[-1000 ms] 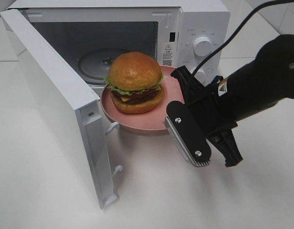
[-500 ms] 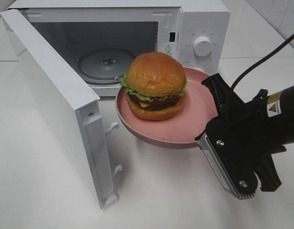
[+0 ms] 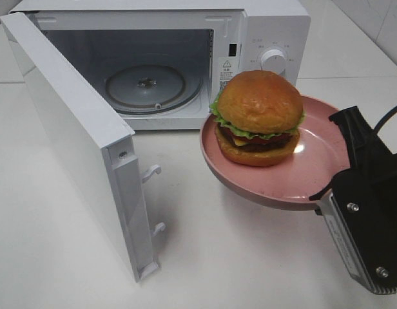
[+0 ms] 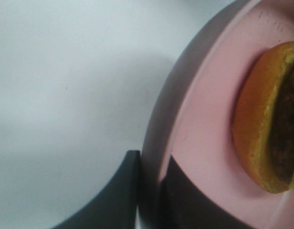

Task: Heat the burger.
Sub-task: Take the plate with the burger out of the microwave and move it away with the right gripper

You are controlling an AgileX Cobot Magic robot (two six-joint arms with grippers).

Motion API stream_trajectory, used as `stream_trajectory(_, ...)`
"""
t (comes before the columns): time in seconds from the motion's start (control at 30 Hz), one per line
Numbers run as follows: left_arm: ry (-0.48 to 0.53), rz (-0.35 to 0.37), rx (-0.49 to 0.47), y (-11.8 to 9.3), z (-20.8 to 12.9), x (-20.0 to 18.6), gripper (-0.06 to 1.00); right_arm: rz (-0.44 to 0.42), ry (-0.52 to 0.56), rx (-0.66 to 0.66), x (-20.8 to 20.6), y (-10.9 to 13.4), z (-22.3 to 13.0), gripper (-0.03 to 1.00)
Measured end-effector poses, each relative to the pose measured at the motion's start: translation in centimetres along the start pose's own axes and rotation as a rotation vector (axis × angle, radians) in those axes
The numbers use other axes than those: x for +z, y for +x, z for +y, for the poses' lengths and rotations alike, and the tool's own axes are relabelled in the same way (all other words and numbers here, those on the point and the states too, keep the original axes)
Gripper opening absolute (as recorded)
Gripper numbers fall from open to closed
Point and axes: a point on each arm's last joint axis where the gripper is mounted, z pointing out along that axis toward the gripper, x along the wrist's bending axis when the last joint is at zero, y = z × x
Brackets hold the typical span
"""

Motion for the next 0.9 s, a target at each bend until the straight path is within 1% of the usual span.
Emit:
stream_trajectory(0.03,0.000,0.000,0.000,0.0,0.0,0.0,0.97,0.003,0.011,0.014,-0.2,0.1,-0.1,0.10)
stream_trajectory(0.07,0.000,0.000,0.000,0.0,0.0,0.0,0.97,0.009,0.037,0.057,-0.4,0.2,-0.4,0.10)
stream_trajectory(0.1,0.000,0.000,0.000,0.0,0.0,0.0,0.97,0.009,0.037,0.057,-0.4,0.2,-0.4,0.10)
stream_trajectory(0.13,0.000,0.000,0.000,0.0,0.0,0.0,0.97,0.023,0.073,0.100,-0.6,0.4,-0.7,0.10)
stream_trajectory(0.17,0.000,0.000,0.000,0.0,0.0,0.0,0.97,0.023,0.073,0.100,-0.6,0.4,-0.7,0.10)
stream_trajectory(0.2,0.000,0.000,0.000,0.0,0.0,0.0,0.97,0.032,0.091,0.118,-0.7,0.6,-0.9,0.10)
stream_trajectory(0.23,0.000,0.000,0.000,0.0,0.0,0.0,0.97,0.046,0.132,0.164,-0.7,0.7,-1.2,0.10)
stream_trajectory(0.27,0.000,0.000,0.000,0.0,0.0,0.0,0.97,0.046,0.132,0.164,-0.7,0.7,-1.2,0.10)
stream_trajectory(0.3,0.000,0.000,0.000,0.0,0.0,0.0,0.97,0.049,0.154,0.189,-0.7,0.8,-1.4,0.10)
stream_trajectory(0.33,0.000,0.000,0.000,0.0,0.0,0.0,0.97,0.047,0.189,0.262,-0.8,0.9,-1.7,0.10)
stream_trajectory(0.37,0.000,0.000,0.000,0.0,0.0,0.0,0.97,0.047,0.189,0.262,-0.8,0.9,-1.7,0.10)
stream_trajectory(0.4,0.000,0.000,0.000,0.0,0.0,0.0,0.97,0.038,0.221,0.324,-0.8,0.9,-2.0,0.10)
stream_trajectory(0.43,0.000,0.000,0.000,0.0,0.0,0.0,0.97,0.038,0.221,0.324,-0.8,0.9,-2.0,0.10)
stream_trajectory(0.5,0.000,0.000,0.000,0.0,0.0,0.0,0.97,0.026,0.270,0.413,-0.9,1.0,-2.4,0.10)
stream_trajectory(0.53,0.000,0.000,0.000,0.0,0.0,0.0,0.97,0.026,0.270,0.413,-0.9,1.0,-2.4,0.10)
stream_trajectory(0.6,0.000,0.000,0.000,0.0,0.0,0.0,0.97,0.018,0.322,0.490,-1.1,1.1,-2.8,0.10)
stream_trajectory(0.63,0.000,0.000,0.000,0.0,0.0,0.0,0.97,0.018,0.322,0.490,-1.1,1.1,-2.8,0.10)
stream_trajectory(0.67,0.000,0.000,0.000,0.0,0.0,0.0,0.97,0.012,0.352,0.545,-1.2,1.2,-3.1,0.10)
stream_trajectory(0.7,0.000,0.000,0.000,0.0,0.0,0.0,0.97,0.012,0.352,0.545,-1.2,1.2,-3.1,0.10)
stream_trajectory(0.73,0.000,0.000,0.000,0.0,0.0,0.0,0.97,0.004,0.383,0.596,-1.3,1.3,-3.3,0.10)
stream_trajectory(0.8,0.000,0.000,0.000,0.0,0.0,0.0,0.97,0.002,0.398,0.614,-1.3,1.3,-3.4,0.10)
stream_trajectory(0.87,0.000,0.000,0.000,0.0,0.0,0.0,0.97,-0.004,0.440,0.681,-1.3,1.4,-3.7,0.10)
stream_trajectory(0.9,0.000,0.000,0.000,0.0,0.0,0.0,0.97,-0.004,0.440,0.681,-1.3,1.4,-3.7,0.10)
